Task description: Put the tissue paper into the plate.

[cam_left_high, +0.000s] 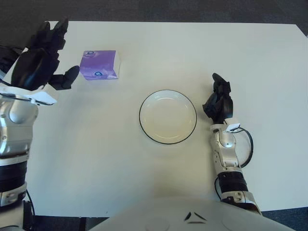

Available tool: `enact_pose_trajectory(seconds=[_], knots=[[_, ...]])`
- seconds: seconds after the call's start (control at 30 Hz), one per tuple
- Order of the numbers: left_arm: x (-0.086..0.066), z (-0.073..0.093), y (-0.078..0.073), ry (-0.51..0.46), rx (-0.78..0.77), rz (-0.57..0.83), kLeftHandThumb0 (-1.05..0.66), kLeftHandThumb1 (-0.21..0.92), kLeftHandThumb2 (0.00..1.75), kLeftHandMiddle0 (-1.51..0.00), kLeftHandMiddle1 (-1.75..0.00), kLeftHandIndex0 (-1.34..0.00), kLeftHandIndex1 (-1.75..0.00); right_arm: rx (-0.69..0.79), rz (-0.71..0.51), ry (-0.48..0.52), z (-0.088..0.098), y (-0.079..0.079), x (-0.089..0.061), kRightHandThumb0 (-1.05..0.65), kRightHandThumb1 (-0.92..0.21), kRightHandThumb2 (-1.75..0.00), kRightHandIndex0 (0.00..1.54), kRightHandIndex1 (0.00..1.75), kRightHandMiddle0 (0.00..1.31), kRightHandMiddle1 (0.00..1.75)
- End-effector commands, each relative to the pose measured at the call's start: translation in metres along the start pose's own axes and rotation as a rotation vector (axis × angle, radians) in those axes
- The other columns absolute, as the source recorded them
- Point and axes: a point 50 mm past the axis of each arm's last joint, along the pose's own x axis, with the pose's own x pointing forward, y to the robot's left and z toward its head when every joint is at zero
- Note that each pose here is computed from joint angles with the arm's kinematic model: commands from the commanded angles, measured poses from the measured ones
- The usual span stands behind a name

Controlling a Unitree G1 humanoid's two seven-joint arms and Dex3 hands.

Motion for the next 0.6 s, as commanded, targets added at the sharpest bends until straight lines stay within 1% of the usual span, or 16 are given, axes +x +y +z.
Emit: enact_pose_trajectory(seconds=[0.0,0.07,0.13,0.17,0.23,0.37,0.47,0.57], knots=[[0.001,-0.012,0.003,0.032,0.021,-0.055,-0.86,0.92,0.96,-0.02,-0.01,0.00,-0.05,-0.002,-0.033,0.238,-0.042,-0.006,-0.029,-0.54,-0.92,-0.98,0.30,0.07,0.00,0.68],[0.010,-0.008,0.009,0.004,0.068,-0.057,-0.86,0.92,0.94,-0.01,0.00,0.00,-0.03,0.001,-0.032,0.239,-0.043,-0.006,-0.028,-0.54,-0.92,-0.97,0.30,0.06,0.00,0.68],[0.025,-0.004,0.011,-0.024,0.111,-0.057,-0.87,0.92,0.91,-0.01,0.00,0.00,-0.01,0.005,-0.033,0.240,-0.044,-0.005,-0.027,-0.54,-0.92,-0.97,0.29,0.06,0.00,0.68],[0.038,0.000,0.012,-0.039,0.129,-0.058,-0.87,0.92,0.90,0.00,0.00,0.00,-0.01,0.005,-0.035,0.241,-0.044,-0.005,-0.027,-0.54,-0.92,-0.97,0.29,0.06,0.00,0.68],[0.054,0.007,0.012,-0.059,0.154,-0.062,-0.90,0.92,0.84,0.00,0.00,0.00,0.00,0.004,-0.037,0.242,-0.045,-0.005,-0.026,-0.54,-0.92,-0.97,0.29,0.06,0.00,0.67],[0.069,0.015,0.011,-0.076,0.173,-0.064,-0.96,0.92,0.78,0.00,0.00,0.00,0.00,0.001,-0.037,0.242,-0.045,-0.004,-0.024,-0.54,-0.92,-0.97,0.30,0.06,0.00,0.67],[0.076,0.020,0.009,-0.090,0.184,-0.057,-1.00,0.92,0.75,0.00,0.00,0.00,0.00,0.000,-0.037,0.243,-0.046,-0.004,-0.023,-0.54,-0.92,-0.98,0.30,0.06,0.00,0.67],[0.085,0.026,0.011,-0.104,0.227,-0.064,-1.03,0.92,0.74,0.00,0.00,0.00,0.00,-0.001,-0.037,0.243,-0.046,-0.003,-0.022,-0.54,-0.92,-0.98,0.30,0.06,0.00,0.68]])
